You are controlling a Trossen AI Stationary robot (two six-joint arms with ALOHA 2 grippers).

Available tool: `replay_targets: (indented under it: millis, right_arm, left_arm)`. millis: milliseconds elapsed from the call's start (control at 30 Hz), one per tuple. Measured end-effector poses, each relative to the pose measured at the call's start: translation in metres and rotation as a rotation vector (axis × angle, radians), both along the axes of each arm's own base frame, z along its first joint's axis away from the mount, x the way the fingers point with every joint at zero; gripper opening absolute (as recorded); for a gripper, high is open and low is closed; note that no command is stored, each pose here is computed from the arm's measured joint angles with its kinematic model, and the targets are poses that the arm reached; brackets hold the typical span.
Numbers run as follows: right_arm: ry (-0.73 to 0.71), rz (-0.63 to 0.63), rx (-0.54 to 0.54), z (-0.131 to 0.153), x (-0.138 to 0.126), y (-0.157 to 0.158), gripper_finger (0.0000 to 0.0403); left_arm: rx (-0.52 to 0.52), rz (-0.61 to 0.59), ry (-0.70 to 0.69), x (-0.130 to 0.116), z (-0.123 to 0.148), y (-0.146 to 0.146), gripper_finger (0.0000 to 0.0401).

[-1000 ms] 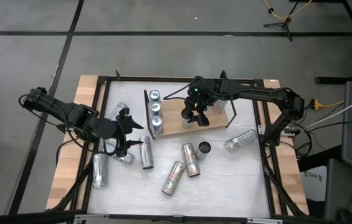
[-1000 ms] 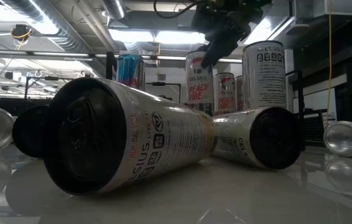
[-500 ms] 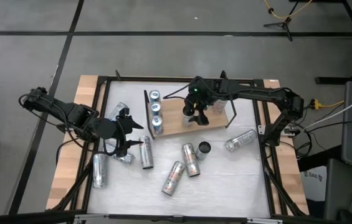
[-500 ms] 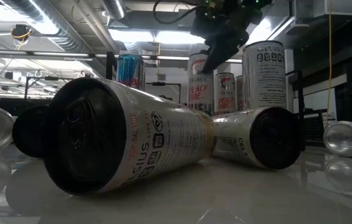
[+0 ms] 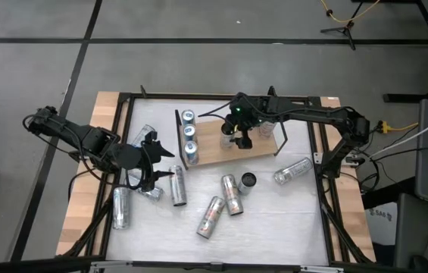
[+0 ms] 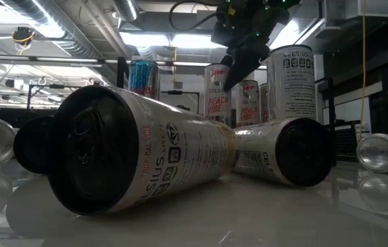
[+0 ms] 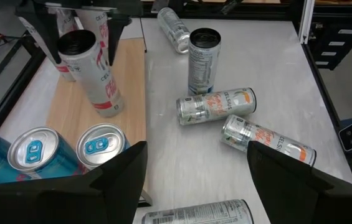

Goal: Place canned beverage on shelf
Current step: Put the white-pink soda can on the shelf with the other white-pink soda can

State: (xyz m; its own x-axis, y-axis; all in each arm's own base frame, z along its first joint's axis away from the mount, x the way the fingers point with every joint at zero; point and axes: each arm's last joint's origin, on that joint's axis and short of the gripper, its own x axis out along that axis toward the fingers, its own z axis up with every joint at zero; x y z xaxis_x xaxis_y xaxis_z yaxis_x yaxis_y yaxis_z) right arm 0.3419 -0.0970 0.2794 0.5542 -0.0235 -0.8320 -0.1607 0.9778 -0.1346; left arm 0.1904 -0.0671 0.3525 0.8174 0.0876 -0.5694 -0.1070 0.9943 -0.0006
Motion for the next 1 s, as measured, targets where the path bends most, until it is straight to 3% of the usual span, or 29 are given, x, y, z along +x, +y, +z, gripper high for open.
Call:
replay_targets:
  millis: [633,1000]
  right_arm:
    - [-0.101,-0.059,0.022,0.030,-0.015,0.005,0.0381]
    - [-0.187,-0.055,0.006,0.037,-0.010,0.003,0.0381]
  left_arm:
    - [0.001,0.001,0.000,0.000,0.000,0.000,0.0267]
    - [0.001,0.000,0.000,0.000,0.000,0.000,0.0267]
